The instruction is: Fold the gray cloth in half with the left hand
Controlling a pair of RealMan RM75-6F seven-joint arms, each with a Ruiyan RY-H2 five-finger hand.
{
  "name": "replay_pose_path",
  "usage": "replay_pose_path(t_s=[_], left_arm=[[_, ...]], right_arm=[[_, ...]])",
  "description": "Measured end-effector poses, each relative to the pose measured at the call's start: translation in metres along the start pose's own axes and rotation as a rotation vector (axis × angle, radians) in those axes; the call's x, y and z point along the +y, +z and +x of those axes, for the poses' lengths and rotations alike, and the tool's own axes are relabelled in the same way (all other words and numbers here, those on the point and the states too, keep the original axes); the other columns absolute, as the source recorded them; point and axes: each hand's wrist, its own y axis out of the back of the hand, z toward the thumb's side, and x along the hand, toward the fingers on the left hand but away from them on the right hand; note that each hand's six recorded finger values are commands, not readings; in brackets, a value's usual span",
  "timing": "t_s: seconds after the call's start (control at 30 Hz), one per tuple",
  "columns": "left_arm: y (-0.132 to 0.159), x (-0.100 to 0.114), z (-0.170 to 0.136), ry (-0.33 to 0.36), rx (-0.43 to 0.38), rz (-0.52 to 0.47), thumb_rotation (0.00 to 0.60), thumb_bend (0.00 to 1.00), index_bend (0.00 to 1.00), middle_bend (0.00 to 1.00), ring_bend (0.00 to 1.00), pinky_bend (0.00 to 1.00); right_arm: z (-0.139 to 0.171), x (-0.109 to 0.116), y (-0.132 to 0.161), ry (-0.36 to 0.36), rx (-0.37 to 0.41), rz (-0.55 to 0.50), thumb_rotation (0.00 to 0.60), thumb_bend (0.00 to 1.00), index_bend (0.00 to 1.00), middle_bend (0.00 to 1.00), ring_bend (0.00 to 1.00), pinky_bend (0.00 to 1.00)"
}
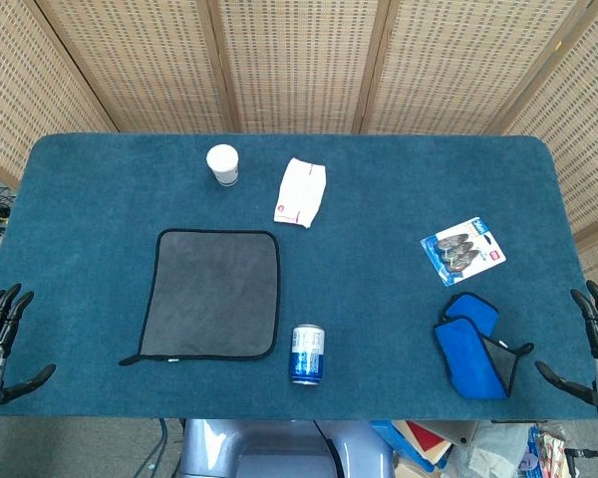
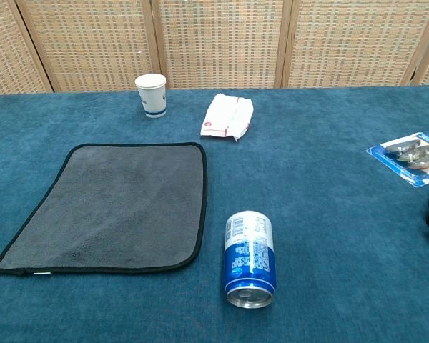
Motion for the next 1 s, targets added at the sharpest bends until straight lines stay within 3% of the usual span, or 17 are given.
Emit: replay_pose_path(t_s=[0.47,0.67,0.9,1.0], left_arm=[[0.006,-0.006,0.007,-0.026,-0.033,0.010,0.600,0.18,0.00,0.00,0.00,0.00],[0.020,-0.016,0.042,-0.043,-0.188,0.076,0.600,0.18,0.00,0.00,0.00,0.00],[0.056,-0.034,0.111,-0.008,-0.466,0.291,0.600,0.18,0.01,0.00,0.00,0.00],[0.075,-0.045,0.137,-0.011,-0.578,0.376,0.600,0.19,0.06,0.00,0.00,0.00]], right_arm=[[-0.002,-0.001,-0.002,-0.006,-0.007,-0.005,0.600,0.00,0.00,0.00,0.00,0.00],[-0.008,-0.005,-0.004,0.006,-0.018,0.001,0.600,0.00,0.00,0.00,0.00,0.00],[-0.015,-0.014,-0.005,0.023,-0.030,0.040,0.600,0.00,0.00,0.00,0.00,0.00],[-0.017,-0.017,-0.007,0.027,-0.043,0.059,0.600,0.00,0.00,0.00,0.00,0.00]])
